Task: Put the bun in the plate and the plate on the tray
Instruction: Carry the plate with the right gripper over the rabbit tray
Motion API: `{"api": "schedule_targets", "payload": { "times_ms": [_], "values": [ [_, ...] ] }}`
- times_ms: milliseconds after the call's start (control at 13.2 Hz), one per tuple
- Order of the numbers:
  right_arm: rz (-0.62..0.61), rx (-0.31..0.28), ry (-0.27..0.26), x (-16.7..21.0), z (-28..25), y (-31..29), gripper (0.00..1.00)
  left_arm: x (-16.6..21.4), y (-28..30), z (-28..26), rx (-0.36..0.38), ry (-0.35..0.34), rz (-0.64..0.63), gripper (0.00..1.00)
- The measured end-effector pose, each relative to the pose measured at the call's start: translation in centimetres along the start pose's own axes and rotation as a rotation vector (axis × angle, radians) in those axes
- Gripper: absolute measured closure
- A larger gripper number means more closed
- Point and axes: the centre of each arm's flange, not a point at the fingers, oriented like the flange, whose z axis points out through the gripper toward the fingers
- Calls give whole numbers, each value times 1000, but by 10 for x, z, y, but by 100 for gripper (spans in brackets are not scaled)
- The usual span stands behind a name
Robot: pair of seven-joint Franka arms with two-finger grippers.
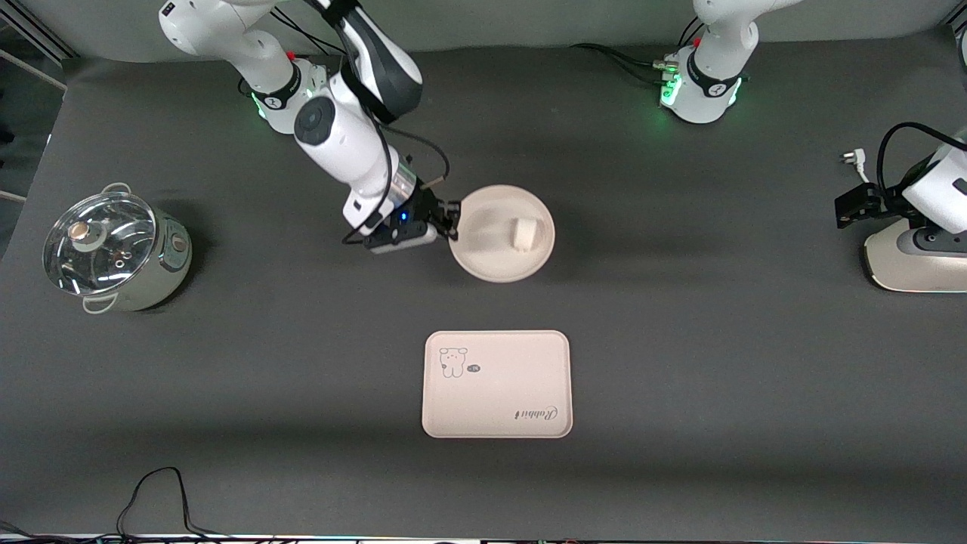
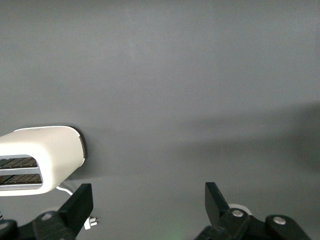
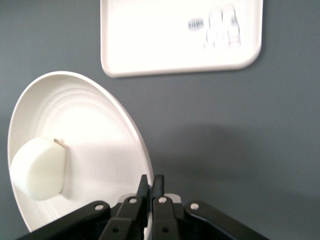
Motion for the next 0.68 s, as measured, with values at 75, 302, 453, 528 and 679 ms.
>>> {"api": "schedule_targets", "payload": {
  "times_ms": [75,302,453,528,679],
  "values": [
    [8,4,5,25,5,-6,95,0,0,0,0,0,0,0],
    [3,5,27,106,16,-13,95,0,0,0,0,1,0,0],
    [5,-6,36,146,25,-6,95,0,0,0,0,1,0,0],
    [7,-8,40,161,31,-2,95,0,0,0,0,1,0,0],
    [13,-9,53,187,41,7,95,0,0,0,0,1,0,0]
  ]
}}
